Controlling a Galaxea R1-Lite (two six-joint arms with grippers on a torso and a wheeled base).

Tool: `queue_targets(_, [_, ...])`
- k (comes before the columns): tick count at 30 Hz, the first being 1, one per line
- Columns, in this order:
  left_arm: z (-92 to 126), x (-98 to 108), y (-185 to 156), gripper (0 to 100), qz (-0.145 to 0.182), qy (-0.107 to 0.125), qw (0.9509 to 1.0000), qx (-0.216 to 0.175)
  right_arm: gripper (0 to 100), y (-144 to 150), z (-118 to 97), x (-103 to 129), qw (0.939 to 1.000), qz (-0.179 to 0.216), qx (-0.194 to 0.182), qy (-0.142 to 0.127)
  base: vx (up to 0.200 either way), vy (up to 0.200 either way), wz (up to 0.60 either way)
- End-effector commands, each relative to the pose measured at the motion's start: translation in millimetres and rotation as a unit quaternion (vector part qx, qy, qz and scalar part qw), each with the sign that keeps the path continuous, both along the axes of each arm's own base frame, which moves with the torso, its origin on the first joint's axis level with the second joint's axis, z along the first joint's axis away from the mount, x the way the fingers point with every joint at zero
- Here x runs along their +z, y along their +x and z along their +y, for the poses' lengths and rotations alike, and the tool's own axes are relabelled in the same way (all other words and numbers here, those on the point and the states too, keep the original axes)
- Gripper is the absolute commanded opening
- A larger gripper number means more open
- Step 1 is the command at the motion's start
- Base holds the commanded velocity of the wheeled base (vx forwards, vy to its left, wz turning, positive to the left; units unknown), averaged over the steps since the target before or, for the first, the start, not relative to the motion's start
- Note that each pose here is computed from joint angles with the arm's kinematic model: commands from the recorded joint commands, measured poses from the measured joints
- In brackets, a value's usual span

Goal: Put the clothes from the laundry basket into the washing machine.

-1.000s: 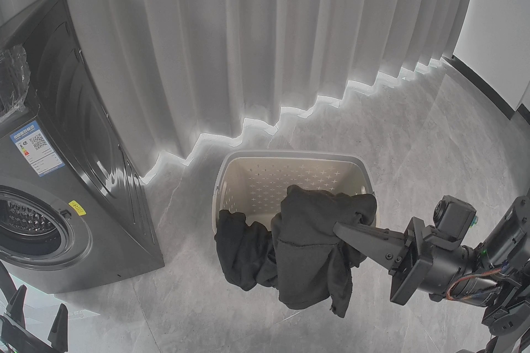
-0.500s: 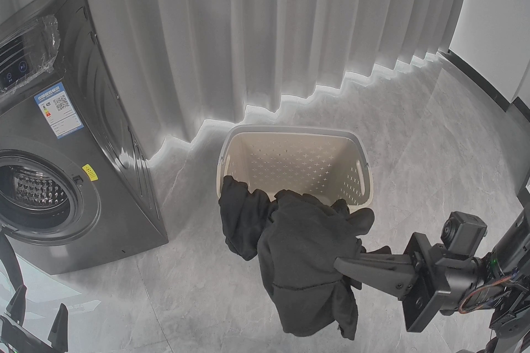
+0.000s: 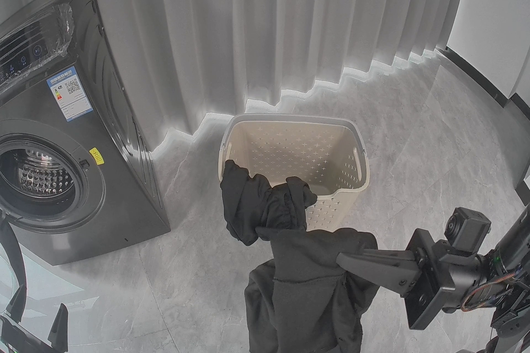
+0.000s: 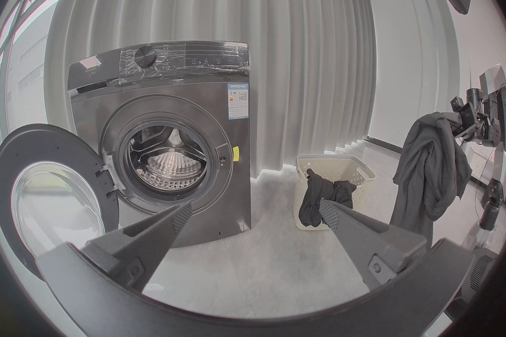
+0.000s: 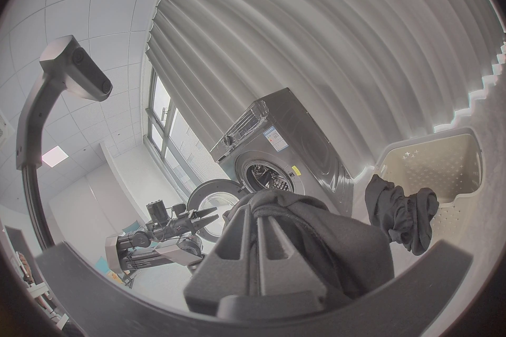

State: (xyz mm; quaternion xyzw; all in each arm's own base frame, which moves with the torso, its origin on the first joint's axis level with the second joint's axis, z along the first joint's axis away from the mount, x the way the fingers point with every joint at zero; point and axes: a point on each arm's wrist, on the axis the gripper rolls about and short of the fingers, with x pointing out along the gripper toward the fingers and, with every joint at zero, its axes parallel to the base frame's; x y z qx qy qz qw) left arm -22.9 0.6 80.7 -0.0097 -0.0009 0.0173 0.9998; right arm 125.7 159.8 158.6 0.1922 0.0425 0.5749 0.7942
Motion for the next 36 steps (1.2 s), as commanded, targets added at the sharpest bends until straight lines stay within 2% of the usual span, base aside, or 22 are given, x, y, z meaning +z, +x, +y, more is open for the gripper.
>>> queue_targets(1, [0, -5, 0, 100, 0.003, 0.000, 1.0000, 0.000, 0, 6, 3, -2, 1.0000, 0.002, -0.007, -0.004, 0.000, 0.000, 0.00])
queue_targets(2, [0, -5, 0, 100, 0.003, 0.000, 1.0000, 0.000, 0, 15, 2, -1, 0.9997, 0.000, -0.024, -0.002, -0.200, 0.000, 0.00])
queue_targets(5, [0, -5, 0, 100, 0.003, 0.000, 1.0000, 0.000, 0, 23, 1, 5, 0.9992, -0.009, -0.037, 0.008, -0.200, 0.000, 0.00])
queue_targets(13, [0, -5, 0, 100, 0.003, 0.000, 1.0000, 0.000, 0, 27, 1, 7, 0.9987, -0.011, -0.048, 0.013, -0.200, 0.000, 0.00])
queue_targets(26, [0, -5, 0, 100, 0.003, 0.000, 1.0000, 0.000, 0, 38, 5, 2, 0.9985, -0.004, -0.055, 0.004, 0.000, 0.000, 0.00])
queue_targets(36, [0, -5, 0, 100, 0.002, 0.000, 1.0000, 0.000, 0, 48, 4, 8, 0.9969, -0.019, -0.074, 0.015, 0.000, 0.000, 0.06])
